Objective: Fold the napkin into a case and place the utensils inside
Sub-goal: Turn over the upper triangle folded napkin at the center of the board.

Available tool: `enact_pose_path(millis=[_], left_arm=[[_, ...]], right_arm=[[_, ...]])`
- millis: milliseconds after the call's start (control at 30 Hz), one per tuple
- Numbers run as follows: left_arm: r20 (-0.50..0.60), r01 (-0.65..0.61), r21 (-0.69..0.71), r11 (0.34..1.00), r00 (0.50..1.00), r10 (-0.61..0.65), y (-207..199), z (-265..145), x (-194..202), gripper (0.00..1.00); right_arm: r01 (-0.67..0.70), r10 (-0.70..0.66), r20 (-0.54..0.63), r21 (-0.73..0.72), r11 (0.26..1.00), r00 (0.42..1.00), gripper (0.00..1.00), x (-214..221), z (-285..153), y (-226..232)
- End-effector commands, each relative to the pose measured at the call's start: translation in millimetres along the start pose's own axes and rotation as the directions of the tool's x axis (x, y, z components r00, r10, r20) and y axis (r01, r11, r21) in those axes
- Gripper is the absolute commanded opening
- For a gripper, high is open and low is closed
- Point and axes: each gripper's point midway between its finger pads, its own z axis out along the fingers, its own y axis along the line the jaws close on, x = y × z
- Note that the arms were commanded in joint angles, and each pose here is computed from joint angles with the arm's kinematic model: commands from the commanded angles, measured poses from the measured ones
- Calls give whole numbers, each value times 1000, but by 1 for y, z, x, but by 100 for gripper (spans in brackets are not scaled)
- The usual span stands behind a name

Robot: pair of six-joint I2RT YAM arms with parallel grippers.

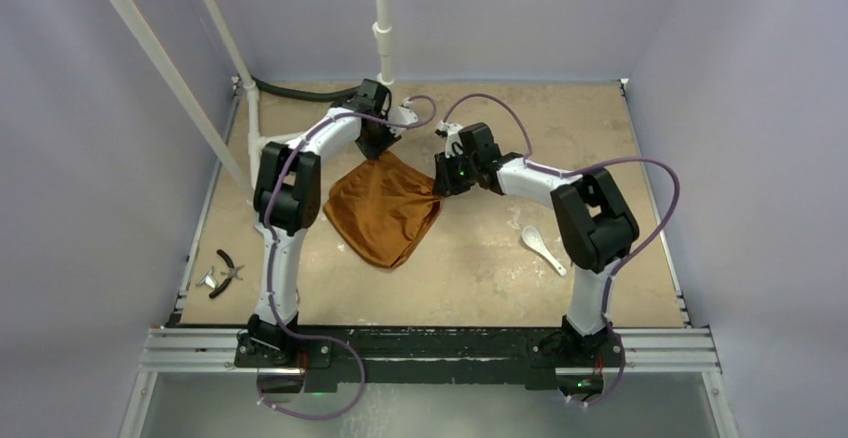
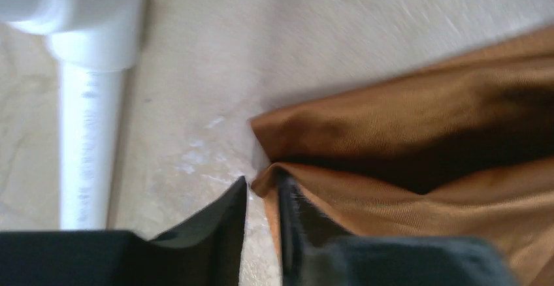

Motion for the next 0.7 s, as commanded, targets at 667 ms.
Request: enact_pose_path(millis=[667], left_arm=[[191, -86, 60, 994, 979, 73, -18, -59, -29, 49]], right_arm=[[-293, 273, 248, 47, 955, 929, 48, -30, -16, 17]])
